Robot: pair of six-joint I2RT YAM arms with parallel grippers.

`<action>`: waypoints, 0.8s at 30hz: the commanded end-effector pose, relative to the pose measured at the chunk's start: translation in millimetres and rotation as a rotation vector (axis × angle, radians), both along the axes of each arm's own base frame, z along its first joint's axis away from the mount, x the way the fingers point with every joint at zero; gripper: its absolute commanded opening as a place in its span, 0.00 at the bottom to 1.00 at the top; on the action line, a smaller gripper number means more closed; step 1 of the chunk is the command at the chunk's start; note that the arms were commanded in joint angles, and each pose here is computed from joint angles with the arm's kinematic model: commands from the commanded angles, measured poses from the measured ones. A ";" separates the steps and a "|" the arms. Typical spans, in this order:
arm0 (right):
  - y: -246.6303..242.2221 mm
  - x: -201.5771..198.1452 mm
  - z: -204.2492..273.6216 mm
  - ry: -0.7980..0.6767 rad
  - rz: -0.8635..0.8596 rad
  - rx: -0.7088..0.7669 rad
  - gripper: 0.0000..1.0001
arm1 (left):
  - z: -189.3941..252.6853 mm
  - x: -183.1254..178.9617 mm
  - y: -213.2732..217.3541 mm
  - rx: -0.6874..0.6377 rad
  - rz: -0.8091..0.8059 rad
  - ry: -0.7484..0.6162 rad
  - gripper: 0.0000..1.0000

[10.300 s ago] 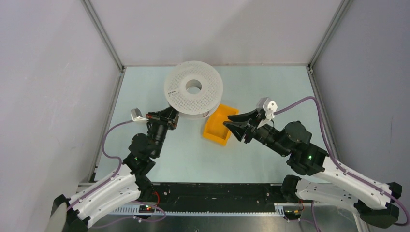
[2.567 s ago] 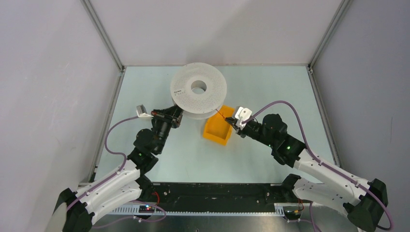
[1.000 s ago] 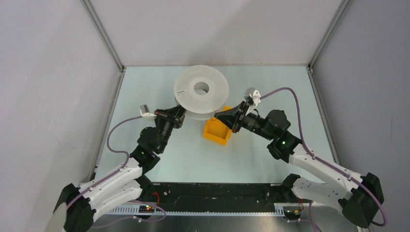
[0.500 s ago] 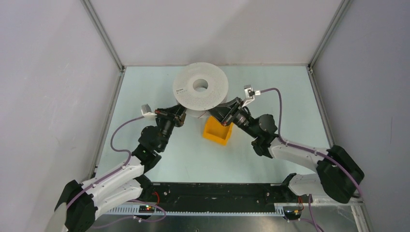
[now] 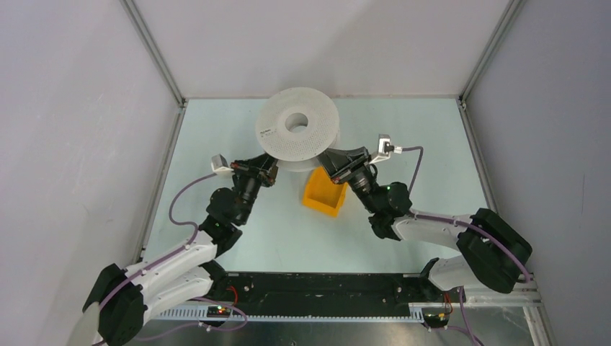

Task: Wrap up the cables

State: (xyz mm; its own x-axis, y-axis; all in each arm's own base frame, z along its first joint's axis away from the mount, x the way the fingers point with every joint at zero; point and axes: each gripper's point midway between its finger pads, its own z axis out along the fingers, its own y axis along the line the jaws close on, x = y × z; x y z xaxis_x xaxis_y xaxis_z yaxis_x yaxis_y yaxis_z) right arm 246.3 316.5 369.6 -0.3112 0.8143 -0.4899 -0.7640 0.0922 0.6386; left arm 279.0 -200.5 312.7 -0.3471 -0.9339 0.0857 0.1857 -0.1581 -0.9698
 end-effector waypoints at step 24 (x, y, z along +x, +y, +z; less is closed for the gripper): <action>16.2 53.2 -53.3 0.112 -0.548 -0.153 0.00 | 66.1 -13.5 6.6 -0.223 -0.046 -0.146 0.00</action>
